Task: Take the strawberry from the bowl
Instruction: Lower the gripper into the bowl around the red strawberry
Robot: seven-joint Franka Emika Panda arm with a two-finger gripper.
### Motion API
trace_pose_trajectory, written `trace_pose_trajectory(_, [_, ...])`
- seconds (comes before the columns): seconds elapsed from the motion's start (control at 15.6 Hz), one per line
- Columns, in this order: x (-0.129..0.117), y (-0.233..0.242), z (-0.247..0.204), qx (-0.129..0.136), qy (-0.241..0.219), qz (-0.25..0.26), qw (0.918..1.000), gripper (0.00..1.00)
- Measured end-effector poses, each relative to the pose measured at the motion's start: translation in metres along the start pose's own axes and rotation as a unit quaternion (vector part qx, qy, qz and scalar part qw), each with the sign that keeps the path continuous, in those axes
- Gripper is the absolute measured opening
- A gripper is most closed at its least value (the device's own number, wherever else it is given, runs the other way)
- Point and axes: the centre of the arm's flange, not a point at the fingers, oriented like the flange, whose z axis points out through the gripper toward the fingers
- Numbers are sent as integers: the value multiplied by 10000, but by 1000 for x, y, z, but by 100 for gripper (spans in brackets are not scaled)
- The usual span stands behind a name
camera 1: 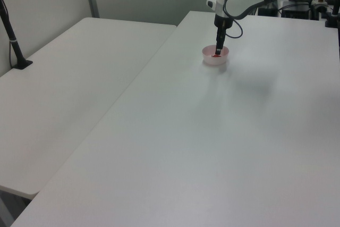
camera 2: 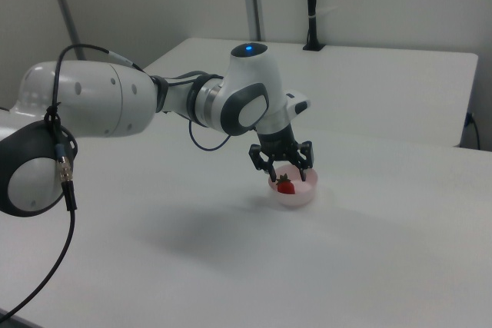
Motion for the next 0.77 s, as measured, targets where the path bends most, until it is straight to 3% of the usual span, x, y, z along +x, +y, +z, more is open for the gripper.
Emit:
trace_pose_trajectory(0.19, [0, -2, 9, 21, -32, -18, 10000, 74])
trace_pose_trajectory(0.26, [0, -3, 12, 32, -47, -25, 10000, 68])
trace_pose_trajectory(0.77, [2, -6, 31, 18, -16, -59, 10000, 67])
